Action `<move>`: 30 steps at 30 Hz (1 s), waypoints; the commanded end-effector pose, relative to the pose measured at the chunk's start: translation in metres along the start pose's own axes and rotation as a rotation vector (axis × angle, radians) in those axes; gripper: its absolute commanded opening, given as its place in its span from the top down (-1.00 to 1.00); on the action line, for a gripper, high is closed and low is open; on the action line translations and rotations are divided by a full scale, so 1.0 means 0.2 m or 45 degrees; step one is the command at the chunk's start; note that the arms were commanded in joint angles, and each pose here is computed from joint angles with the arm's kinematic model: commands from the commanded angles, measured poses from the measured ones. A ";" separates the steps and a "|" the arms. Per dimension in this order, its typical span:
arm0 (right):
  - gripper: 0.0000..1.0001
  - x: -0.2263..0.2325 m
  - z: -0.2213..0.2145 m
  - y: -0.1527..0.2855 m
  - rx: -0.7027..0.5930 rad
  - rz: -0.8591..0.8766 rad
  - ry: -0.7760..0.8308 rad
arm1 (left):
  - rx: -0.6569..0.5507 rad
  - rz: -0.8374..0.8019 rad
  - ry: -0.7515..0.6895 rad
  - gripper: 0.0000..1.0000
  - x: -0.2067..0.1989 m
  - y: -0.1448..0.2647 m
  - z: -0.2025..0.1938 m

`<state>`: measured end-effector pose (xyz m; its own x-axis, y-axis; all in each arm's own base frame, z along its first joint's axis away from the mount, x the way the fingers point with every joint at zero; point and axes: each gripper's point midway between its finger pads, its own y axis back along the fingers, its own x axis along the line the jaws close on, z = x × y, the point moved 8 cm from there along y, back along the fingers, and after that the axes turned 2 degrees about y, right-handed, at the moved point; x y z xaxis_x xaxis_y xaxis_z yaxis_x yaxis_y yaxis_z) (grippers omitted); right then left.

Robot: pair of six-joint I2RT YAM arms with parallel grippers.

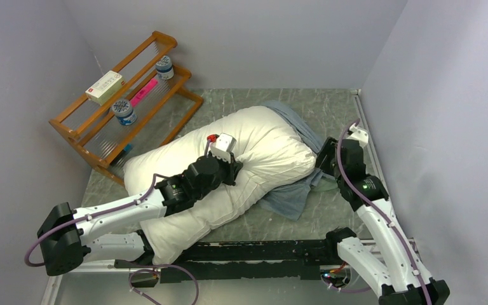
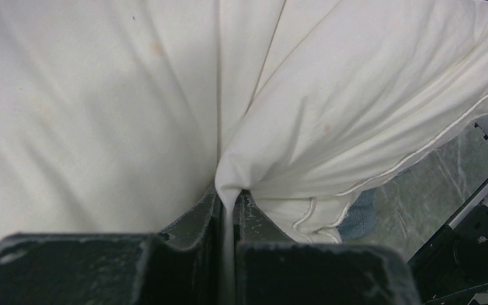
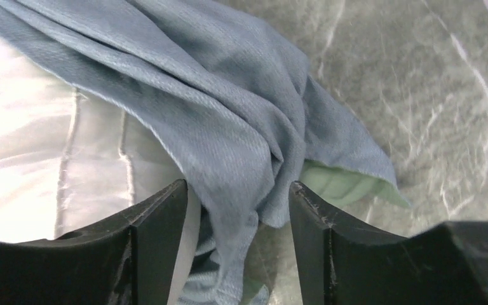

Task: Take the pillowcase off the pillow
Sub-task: Remove the pillow from the pillowcase.

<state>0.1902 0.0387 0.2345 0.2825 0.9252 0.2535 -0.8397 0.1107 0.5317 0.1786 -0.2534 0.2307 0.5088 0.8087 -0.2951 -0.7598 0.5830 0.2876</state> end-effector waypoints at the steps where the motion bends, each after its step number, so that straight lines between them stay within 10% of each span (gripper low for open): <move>1: -0.32 0.13 0.24 0.04 -0.191 0.183 0.053 | 0.286 0.364 -0.198 0.90 0.29 0.08 -0.25; 15: -0.80 0.50 0.58 -0.12 -0.178 0.483 0.153 | 0.393 0.123 -0.234 0.90 0.22 0.09 -0.28; 30: -1.00 0.71 0.34 -0.69 0.151 0.658 0.217 | 0.520 -0.044 -0.229 0.90 0.16 0.14 -0.37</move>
<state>0.3633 0.1254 0.2277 -0.1532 0.9066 0.3932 -0.7377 -0.3696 0.5650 0.1699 -0.2570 0.2248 0.6321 0.7216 -0.2825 -0.6487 0.6922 0.3164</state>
